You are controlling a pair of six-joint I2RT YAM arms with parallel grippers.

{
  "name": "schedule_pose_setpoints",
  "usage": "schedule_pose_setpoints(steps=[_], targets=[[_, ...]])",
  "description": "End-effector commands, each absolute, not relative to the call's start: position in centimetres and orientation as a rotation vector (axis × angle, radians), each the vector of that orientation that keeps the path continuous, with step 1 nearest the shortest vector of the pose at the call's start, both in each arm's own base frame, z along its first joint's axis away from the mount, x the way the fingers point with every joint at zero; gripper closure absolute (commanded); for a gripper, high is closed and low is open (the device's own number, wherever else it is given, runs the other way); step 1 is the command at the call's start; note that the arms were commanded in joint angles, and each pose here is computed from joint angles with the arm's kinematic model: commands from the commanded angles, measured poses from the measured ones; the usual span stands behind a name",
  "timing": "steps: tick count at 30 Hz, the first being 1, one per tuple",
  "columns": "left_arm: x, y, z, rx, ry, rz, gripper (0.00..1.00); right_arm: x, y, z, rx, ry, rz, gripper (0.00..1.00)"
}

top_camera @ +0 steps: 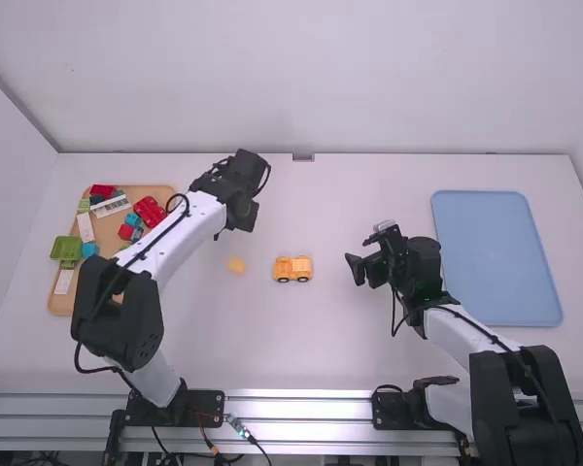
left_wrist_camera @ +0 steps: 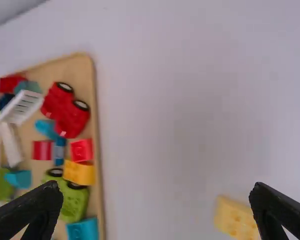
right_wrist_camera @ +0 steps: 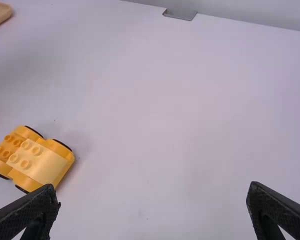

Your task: Assemble lego blocks to make yellow taxi

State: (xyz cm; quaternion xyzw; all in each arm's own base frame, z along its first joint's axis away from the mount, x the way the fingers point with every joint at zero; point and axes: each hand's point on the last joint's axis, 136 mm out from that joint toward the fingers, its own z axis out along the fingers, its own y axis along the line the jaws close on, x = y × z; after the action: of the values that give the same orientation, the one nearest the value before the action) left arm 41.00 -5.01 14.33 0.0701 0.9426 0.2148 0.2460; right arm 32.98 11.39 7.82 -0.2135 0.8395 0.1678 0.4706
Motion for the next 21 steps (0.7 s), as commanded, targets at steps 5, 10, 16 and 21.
schedule_pose_setpoints(steps=[5, 10, 16, 21], targets=[[41.9, -8.3, 13.6, 0.887, 2.502, 0.347, 0.01, 32.7, 11.7, 8.1, -0.534, 2.043, 0.431, 0.01], [39.2, -10.3, 13.0, 1.385, 2.295, -0.133, 0.01, 32.5, 11.9, 8.1, -0.541, 2.041, 0.445, 0.01], [35.8, -8.0, 12.8, 1.523, 2.117, -0.454, 0.01, 32.8, 11.9, 8.6, -0.538, 2.019, 0.444, 0.01], [33.6, -9.5, 11.4, 1.718, 1.723, -0.552, 0.01, 32.6, 13.2, 9.8, -0.589, 1.951, 0.518, 0.01]])
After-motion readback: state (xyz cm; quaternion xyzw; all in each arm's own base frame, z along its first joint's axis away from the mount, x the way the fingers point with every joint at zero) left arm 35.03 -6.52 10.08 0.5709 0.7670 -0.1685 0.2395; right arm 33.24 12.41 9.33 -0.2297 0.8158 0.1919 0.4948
